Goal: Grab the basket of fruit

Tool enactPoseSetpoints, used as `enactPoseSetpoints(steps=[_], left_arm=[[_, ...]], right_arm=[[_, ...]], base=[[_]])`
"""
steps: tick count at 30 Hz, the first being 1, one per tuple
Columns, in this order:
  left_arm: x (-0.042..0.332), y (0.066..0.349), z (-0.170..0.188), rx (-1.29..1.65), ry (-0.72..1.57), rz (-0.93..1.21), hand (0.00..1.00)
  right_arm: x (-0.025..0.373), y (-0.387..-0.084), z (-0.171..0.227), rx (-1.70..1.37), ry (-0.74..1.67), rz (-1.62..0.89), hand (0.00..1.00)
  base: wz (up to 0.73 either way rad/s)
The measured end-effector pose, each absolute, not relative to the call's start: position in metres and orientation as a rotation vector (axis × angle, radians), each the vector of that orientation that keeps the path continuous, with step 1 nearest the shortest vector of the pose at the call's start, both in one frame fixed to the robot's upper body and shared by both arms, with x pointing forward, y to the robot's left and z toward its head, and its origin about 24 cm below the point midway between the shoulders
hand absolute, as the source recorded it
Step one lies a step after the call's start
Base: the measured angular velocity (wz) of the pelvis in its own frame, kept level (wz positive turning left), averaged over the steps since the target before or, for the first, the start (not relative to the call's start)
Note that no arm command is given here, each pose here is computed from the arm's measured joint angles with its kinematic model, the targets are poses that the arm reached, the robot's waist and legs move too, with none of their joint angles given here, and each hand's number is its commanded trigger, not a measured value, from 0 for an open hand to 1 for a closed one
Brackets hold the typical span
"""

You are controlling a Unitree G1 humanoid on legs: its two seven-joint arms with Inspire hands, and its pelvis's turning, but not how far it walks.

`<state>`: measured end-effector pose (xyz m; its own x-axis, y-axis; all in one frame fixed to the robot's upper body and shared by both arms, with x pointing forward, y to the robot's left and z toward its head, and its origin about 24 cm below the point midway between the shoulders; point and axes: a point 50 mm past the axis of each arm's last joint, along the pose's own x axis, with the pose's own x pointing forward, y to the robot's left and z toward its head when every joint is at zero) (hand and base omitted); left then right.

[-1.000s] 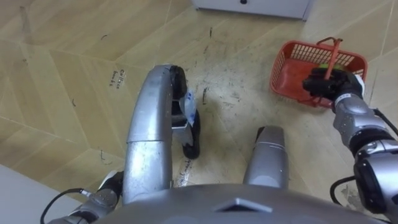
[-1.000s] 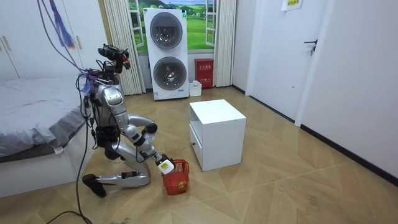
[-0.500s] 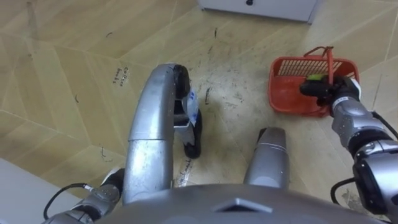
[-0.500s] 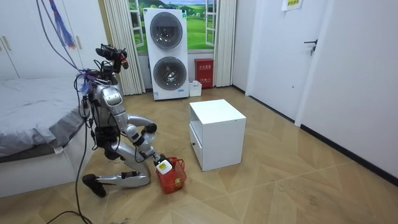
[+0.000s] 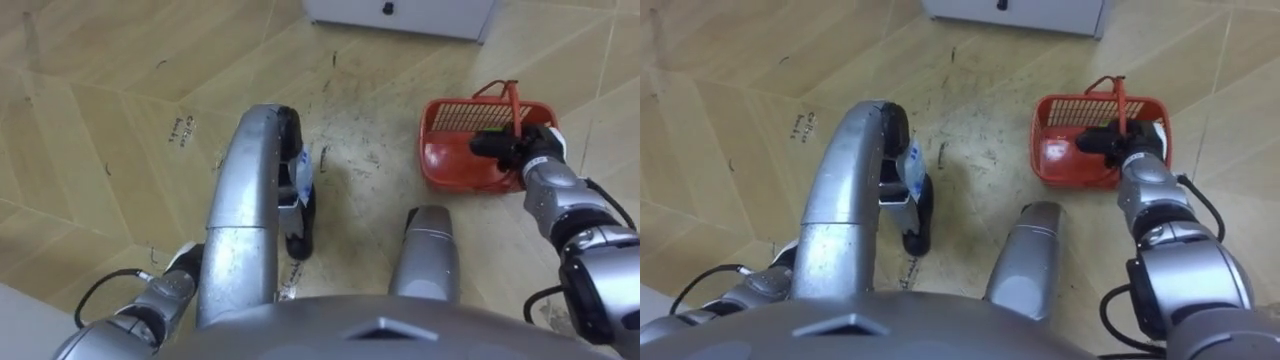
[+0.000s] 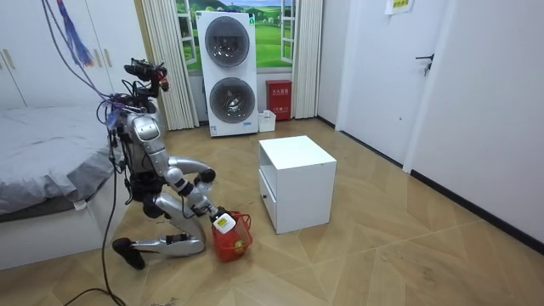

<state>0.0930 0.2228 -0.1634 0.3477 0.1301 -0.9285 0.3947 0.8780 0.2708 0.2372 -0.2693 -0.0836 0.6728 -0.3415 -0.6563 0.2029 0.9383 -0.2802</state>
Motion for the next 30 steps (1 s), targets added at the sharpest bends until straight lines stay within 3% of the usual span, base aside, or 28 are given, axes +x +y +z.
enactPoseSetpoints(steps=[7,18,23,26,30], left_arm=[[0.099,0.227,-0.161,0.499,1.193,-0.144,0.0],[0.158,0.235,-0.139,0.526,0.985,0.009,0.0],[0.122,0.251,-0.148,0.492,1.082,0.086,0.0],[0.131,0.247,-0.144,0.49,1.036,0.07,0.0],[0.131,0.255,-0.141,0.496,1.029,0.144,0.0]], right_arm=[[0.237,-0.224,-0.081,-0.226,0.665,-0.138,1.0],[0.24,-0.205,-0.07,-0.293,0.591,-0.001,1.0],[0.233,-0.186,-0.072,-0.305,0.583,0.109,1.0],[0.229,-0.203,-0.062,-0.324,0.554,0.093,1.0],[0.238,-0.19,-0.031,-0.32,0.391,0.135,1.0]], base=[[0.0],[-0.22],[-0.86],[0.01],[-0.56]])
